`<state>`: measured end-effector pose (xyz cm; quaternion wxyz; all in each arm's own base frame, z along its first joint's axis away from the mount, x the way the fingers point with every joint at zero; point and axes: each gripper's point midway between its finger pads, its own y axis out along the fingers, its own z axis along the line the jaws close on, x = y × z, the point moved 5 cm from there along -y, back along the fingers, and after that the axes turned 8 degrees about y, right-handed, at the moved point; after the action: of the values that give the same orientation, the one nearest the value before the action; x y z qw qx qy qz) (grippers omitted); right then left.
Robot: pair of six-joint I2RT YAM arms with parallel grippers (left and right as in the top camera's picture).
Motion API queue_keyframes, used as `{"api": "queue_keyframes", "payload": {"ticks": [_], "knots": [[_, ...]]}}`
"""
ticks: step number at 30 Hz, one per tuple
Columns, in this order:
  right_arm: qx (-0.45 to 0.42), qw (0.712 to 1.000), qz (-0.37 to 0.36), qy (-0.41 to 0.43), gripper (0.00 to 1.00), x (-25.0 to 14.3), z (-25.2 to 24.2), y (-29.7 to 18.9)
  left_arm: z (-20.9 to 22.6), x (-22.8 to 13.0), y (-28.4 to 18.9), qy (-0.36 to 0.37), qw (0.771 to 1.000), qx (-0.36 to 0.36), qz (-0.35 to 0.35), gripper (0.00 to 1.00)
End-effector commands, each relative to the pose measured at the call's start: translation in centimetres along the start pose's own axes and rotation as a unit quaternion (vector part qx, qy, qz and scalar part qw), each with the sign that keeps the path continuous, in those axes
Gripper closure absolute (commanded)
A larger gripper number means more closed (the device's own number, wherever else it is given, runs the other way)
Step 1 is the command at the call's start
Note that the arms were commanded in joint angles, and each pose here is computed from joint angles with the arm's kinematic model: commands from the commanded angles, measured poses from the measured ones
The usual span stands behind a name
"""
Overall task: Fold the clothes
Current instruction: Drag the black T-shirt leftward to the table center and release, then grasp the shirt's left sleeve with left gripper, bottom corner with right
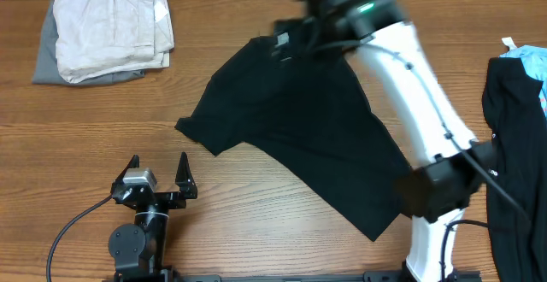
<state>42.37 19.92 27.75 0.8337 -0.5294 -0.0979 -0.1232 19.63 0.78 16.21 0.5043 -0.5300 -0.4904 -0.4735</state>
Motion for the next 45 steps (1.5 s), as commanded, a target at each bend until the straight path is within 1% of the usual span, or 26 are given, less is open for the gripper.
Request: {"api": "queue_keyframes", "payload": {"ticks": [1, 4, 6, 8, 11, 13, 17, 20, 23, 26, 27, 30, 31, 32, 33, 36, 40, 42, 45], "knots": [[-0.017, 0.998, -0.030, 0.052, 0.00, 0.9, -3.9, -6.0, 0.2, 0.0, 0.0, 0.010, 1.000, 0.007, -0.002, 0.00], [-0.045, 0.994, -0.003, 0.100, 0.00, 0.3, -7.3, -6.9, 0.2, 0.0, 0.0, 0.010, 1.000, 0.007, -0.002, 0.00], [-0.071, 0.985, 0.007, 0.159, 0.00, -0.1, -9.5, -7.7, 0.2, 0.0, 0.0, 0.010, 1.000, 0.007, -0.002, 0.00], [-0.110, 0.967, -0.010, 0.231, 0.00, -0.3, -11.8, -9.1, 0.2, 0.0, 0.0, 0.010, 1.000, 0.007, -0.002, 0.00], [-0.147, 0.942, -0.051, 0.297, 0.01, -0.8, -13.9, -12.3, 0.2, 0.0, 0.0, 0.010, 1.000, 0.007, -0.002, 0.00], [-0.137, 0.940, -0.082, 0.303, 0.00, -1.4, -13.7, -14.9, 0.2, 0.0, 0.0, 0.010, 1.000, 0.007, -0.002, 0.00], [-0.131, 0.939, -0.146, 0.283, 0.00, -3.5, -12.0, -19.8, 0.2, 0.0, 0.0, 0.010, 1.000, 0.007, -0.002, 0.00], [-0.121, 0.941, -0.166, 0.270, 0.00, -6.1, -10.8, -22.0, 0.3, 0.0, 0.0, 0.010, 1.000, 0.010, -0.004, 0.00], [-0.120, 0.943, -0.156, 0.267, 0.00, -9.2, -10.4, -22.5, 0.3, 0.1, 0.0, 0.010, 1.000, 0.013, -0.004, 0.00], [-0.129, 0.937, -0.128, 0.298, 0.00, -12.5, -11.0, -21.4, 0.4, 0.4, -0.1, 0.011, 1.000, 0.016, -0.014, 0.00], [-0.137, 0.935, -0.113, 0.308, 0.00, -13.9, -11.5, -20.7, 0.2, 1.0, -0.1, 0.005, 1.000, 0.008, -0.028, 0.00], [-0.159, 0.919, -0.088, 0.351, 0.00, -17.5, -13.0, -19.1, -1.6, 4.0, -0.6, 0.018, 0.993, -0.061, -0.104, 0.00], [-0.166, 0.913, -0.085, 0.363, 0.00, -18.3, -13.5, -18.6, -1.9, 4.9, -0.8, 0.024, 0.989, -0.074, -0.128, 0.00], [-0.172, 0.903, -0.081, 0.385, 0.00, -20.1, -14.3, -17.8, -2.2, 6.3, -1.2, 0.031, 0.984, -0.082, -0.158, 0.00], [-0.173, 0.898, -0.079, 0.396, 0.00, -21.1, -14.7, -17.3, -2.3, 6.8, -1.3, 0.032, 0.983, -0.084, -0.159, 0.00], [-0.177, 0.889, -0.072, 0.416, 0.00, -23.8, -15.8, -15.7, -2.6, 8.1, -0.9, 0.030, 0.986, -0.098, -0.132, 0.00], [-0.167, 0.890, -0.044, 0.422, 0.00, -26.2, -16.7, -13.3, -3.5, 10.6, 1.0, 0.074, 0.985, -0.138, -0.076, 0.00], [-0.151, 0.892, -0.022, 0.426, 0.00, -27.0, -16.6, -12.1, -3.6, 12.0, 3.1, 0.083, 0.984, -0.152, -0.029, 0.00], [-0.141, 0.892, 0.011, 0.429, 0.00, -27.9, -16.8, -10.5, -3.4, 13.1, 6.9, 0.079, 0.979, -0.175, 0.075, 0.00]]}}
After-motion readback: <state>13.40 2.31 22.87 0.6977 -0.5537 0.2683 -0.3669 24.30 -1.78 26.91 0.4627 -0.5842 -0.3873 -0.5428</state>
